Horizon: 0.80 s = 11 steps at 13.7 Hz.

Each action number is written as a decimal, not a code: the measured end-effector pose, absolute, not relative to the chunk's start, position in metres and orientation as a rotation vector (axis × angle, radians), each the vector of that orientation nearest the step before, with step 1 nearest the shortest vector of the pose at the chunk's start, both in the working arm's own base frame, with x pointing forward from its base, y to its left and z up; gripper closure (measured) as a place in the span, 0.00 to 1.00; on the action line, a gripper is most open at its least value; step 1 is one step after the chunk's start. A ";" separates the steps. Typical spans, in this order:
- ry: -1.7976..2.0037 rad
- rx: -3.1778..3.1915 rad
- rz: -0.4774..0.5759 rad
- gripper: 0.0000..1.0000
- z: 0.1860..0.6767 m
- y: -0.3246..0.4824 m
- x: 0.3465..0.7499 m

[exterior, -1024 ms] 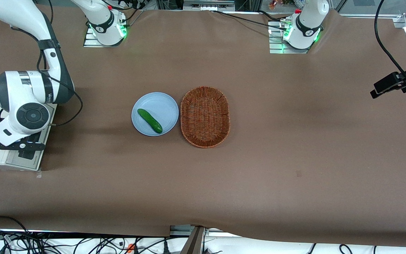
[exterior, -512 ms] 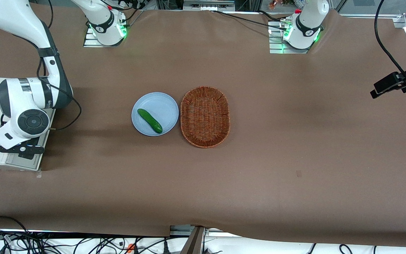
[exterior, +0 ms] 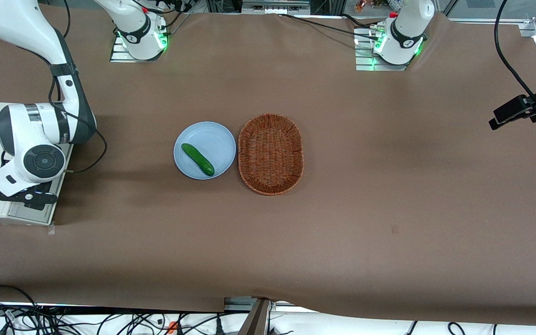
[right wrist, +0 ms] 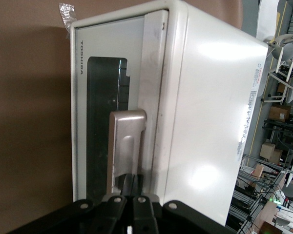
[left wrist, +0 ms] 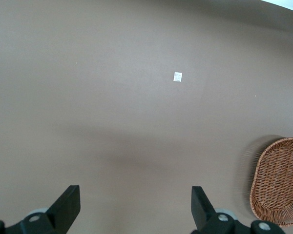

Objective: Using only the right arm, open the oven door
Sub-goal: 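Hook the right gripper on the handle and pull the door outward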

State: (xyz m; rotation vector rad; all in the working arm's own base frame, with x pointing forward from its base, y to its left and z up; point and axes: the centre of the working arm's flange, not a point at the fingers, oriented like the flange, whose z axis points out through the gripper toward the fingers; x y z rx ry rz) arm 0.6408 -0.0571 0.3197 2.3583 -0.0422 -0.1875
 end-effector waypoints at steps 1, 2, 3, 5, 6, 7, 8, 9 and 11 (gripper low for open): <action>-0.049 2.368 -0.186 0.99 0.319 -0.052 0.641; -0.057 2.392 -0.185 0.99 0.319 -0.044 0.641; -0.067 2.427 -0.185 0.99 0.318 -0.036 0.642; -0.071 2.482 -0.191 0.99 0.314 -0.021 0.642; -0.068 2.505 -0.202 0.99 0.309 -0.013 0.641; -0.063 2.524 -0.214 0.99 0.304 -0.005 0.640; -0.055 2.535 -0.220 0.99 0.298 0.001 0.640; -0.047 2.542 -0.224 0.99 0.294 0.005 0.640; -0.038 2.550 -0.229 0.99 0.289 0.010 0.640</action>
